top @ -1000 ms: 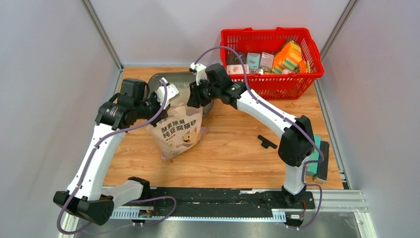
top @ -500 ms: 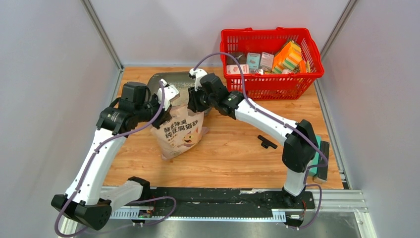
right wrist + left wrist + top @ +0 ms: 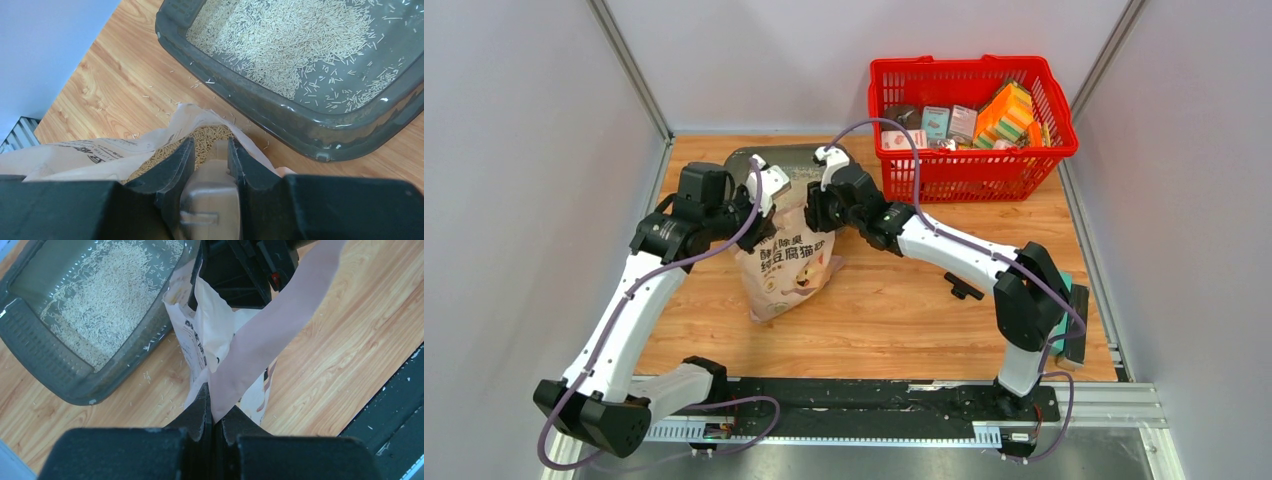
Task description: Fill the litter box with clean litter
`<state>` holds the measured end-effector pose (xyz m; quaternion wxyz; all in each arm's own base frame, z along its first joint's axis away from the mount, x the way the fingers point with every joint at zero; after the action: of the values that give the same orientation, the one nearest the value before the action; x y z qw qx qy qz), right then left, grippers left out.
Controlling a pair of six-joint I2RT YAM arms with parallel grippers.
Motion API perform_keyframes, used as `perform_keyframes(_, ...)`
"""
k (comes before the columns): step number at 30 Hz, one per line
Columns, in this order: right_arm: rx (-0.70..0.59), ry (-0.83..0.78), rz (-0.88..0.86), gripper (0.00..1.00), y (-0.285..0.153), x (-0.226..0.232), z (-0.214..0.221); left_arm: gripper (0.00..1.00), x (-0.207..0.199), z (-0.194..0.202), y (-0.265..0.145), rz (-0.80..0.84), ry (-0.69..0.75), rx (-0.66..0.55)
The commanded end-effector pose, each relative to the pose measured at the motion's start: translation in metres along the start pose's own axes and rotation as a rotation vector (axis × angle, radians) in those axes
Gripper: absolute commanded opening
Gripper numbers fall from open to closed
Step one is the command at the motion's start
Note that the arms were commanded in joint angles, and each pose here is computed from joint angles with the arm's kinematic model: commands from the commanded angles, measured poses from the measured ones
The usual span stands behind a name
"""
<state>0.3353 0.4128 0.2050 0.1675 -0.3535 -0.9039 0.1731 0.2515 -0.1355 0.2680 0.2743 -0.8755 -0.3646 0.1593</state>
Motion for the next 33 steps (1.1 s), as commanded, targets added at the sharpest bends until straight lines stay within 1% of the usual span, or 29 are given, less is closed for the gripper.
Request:
perform_keyframes(1,0.276,0.072,-0.009,0.00,0.007,-0.010,0.089,0.00,-0.004,-0.056,-0.002,0.033,0.088,-0.174)
perform_keyframes(4,0.262,0.174,-0.026,0.00,0.008,-0.011,0.079,0.00,-0.001,-0.059,-0.001,0.029,0.098,-0.174)
perform_keyframes(7,0.210,0.268,-0.061,0.00,0.010,-0.010,0.057,0.00,-0.001,-0.058,-0.001,0.026,0.097,-0.165)
perform_keyframes(8,0.179,0.346,-0.102,0.00,0.010,-0.002,0.044,0.00,-0.001,-0.057,-0.001,0.026,0.093,-0.159)
perform_keyframes(9,0.158,0.376,-0.118,0.00,0.011,-0.003,0.036,0.00,-0.001,-0.056,-0.002,0.026,0.091,-0.158)
perform_keyframes(11,0.111,0.423,-0.171,0.00,0.011,0.006,0.017,0.00,-0.002,-0.053,-0.001,0.028,0.090,-0.148)
perform_keyframes(13,0.074,0.452,-0.199,0.00,0.012,0.005,0.002,0.00,0.000,-0.053,-0.002,0.019,0.093,-0.145)
perform_keyframes(16,0.049,0.538,-0.233,0.00,0.014,-0.001,-0.014,0.00,0.002,-0.055,-0.005,0.005,0.104,-0.141)
perform_keyframes(17,0.041,0.551,-0.271,0.00,0.013,0.002,-0.020,0.00,0.002,-0.055,-0.006,0.003,0.105,-0.136)
perform_keyframes(19,0.015,0.597,-0.283,0.00,0.013,-0.005,-0.030,0.00,0.004,-0.057,-0.008,-0.011,0.118,-0.137)
perform_keyframes(22,0.006,0.691,-0.278,0.00,0.011,-0.016,-0.035,0.00,0.006,-0.057,-0.011,-0.026,0.129,-0.137)
perform_keyframes(28,-0.056,0.777,-0.273,0.00,-0.001,-0.034,-0.062,0.00,0.003,-0.053,-0.020,-0.032,0.157,-0.135)
perform_keyframes(33,-0.129,0.772,-0.278,0.00,-0.016,-0.043,-0.093,0.00,0.003,-0.044,-0.030,-0.051,0.221,-0.130)
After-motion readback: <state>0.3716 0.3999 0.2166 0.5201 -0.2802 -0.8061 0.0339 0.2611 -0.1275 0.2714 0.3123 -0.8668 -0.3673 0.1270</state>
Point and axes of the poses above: each gripper's point midway between its finger pads, its own y axis out along the fingers, its own x axis along the line the jaws close on, z = x × y, the point moved 1 cm from there along -y, back along the fingers, and after that the axes turned 11 degrees about -y, right-handed, at the moved point
